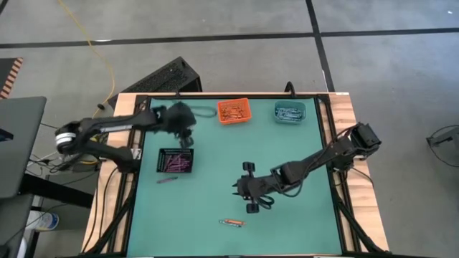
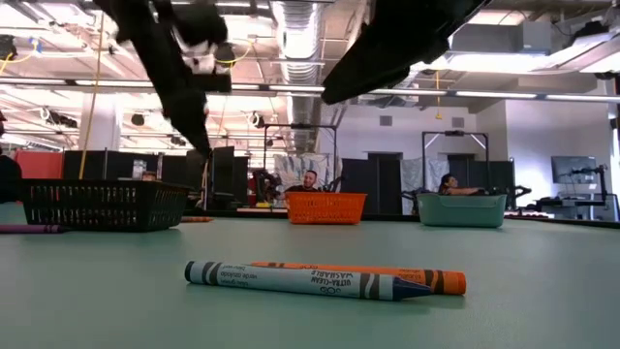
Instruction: Sort crayons
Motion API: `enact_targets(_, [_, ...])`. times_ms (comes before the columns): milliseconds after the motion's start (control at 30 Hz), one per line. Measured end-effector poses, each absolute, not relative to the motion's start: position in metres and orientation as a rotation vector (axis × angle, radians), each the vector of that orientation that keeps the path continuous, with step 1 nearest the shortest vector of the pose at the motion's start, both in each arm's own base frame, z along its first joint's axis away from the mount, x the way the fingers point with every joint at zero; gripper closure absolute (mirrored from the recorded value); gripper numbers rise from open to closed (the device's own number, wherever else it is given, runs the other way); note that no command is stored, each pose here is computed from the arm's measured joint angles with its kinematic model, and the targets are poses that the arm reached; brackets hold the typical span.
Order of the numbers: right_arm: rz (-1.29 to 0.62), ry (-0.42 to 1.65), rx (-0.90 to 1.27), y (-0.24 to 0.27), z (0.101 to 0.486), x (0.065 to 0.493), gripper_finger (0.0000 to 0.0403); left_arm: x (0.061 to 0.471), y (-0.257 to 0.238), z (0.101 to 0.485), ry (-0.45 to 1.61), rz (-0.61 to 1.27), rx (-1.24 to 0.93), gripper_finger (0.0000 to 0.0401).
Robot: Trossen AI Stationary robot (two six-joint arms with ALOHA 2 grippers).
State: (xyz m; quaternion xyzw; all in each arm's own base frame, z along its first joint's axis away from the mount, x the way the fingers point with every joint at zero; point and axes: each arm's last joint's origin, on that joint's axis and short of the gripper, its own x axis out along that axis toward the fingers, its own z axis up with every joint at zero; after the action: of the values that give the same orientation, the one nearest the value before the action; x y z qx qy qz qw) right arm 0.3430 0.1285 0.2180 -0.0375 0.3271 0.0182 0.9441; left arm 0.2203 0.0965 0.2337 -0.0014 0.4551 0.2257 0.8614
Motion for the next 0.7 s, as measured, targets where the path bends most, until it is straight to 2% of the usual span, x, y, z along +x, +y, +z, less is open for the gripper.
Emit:
enact_targets(100, [0.045,0.669,-0.083,0.131,0.218,0.342,0.0284,0.215,0.13,0.213,1.038,0.553,-0.121,0.0287])
enact_targets(233, [0.067,0.682,-0.123,0.135,0.217,0.339,0.0284,0.212,0.154,0.188,1.141,0.573,-0.166,0.0287])
enact_targets(700, [0.132,0.657,-0.319,0.134,0.209,0.337,0.0284,0.228,0.174,0.163,1.23,0.553,-0.137,0.0287])
